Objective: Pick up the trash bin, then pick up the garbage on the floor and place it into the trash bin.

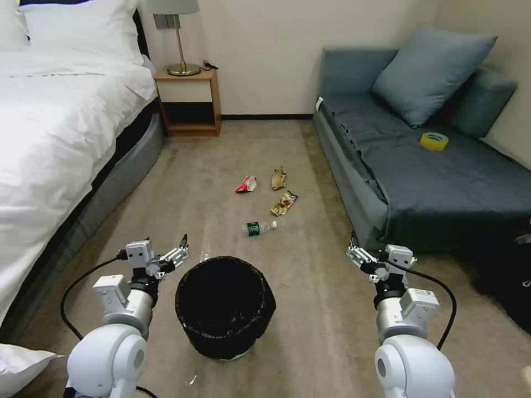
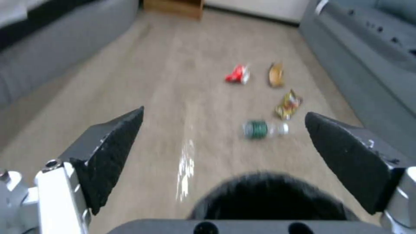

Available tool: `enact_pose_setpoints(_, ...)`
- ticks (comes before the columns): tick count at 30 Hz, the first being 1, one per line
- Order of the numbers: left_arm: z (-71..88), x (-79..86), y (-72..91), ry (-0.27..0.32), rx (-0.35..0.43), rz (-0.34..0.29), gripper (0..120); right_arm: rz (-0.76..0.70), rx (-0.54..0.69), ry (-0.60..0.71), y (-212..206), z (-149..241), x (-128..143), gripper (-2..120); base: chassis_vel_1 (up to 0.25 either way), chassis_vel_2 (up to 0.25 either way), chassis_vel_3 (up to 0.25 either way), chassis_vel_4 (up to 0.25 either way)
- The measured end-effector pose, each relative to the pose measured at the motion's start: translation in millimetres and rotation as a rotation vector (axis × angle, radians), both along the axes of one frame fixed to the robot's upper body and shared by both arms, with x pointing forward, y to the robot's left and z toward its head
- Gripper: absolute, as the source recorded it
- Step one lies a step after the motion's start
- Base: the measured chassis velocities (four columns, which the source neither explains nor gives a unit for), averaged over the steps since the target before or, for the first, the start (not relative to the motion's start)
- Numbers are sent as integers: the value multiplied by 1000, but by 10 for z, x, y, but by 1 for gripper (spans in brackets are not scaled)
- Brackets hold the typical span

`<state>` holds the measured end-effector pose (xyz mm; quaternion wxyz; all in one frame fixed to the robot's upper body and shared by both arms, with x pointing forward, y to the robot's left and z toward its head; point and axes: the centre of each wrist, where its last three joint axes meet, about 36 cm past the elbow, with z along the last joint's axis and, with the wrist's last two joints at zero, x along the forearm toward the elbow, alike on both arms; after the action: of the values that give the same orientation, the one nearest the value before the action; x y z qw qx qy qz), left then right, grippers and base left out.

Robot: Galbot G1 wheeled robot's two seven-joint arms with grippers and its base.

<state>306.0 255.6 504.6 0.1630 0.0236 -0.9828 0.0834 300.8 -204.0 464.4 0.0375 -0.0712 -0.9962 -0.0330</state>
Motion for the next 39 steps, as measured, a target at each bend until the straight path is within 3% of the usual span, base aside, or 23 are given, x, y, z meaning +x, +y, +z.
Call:
enact_pose_setpoints(4, 116, -54, -15, 87, -18, -5, 100, 2, 1, 1, 5, -7, 3, 100, 0, 0, 0, 0)
enact_pose_setpoints(11, 124, -59, -20, 98, -19, -6, 100, 5, 4, 2, 13, -23, 21, 100, 0, 0, 0, 0)
enact_pose_setpoints(14, -55, 3, -49, 185, -16, 34, 100, 6, 5, 3, 17, -37, 27, 100, 0, 0, 0, 0)
enact_pose_setpoints(18, -211, 65, -58, 240, -10, 67, 100, 7, 5, 2, 19, -36, 31, 100, 0, 0, 0, 0)
enact_pose_setpoints(20, -428, 141, -81, 308, -9, 88, 100, 7, 5, 1, 17, -42, 37, 100, 0, 0, 0, 0)
enact_pose_setpoints(32, -565, 278, -184, 363, -70, 86, 100, 9, 4, 3, 24, -64, 36, 100, 0, 0, 0, 0)
enact_pose_setpoints(39, -739, 400, -168, 411, -67, 102, 100, 9, 2, 2, 24, -70, 38, 100, 0, 0, 0, 0)
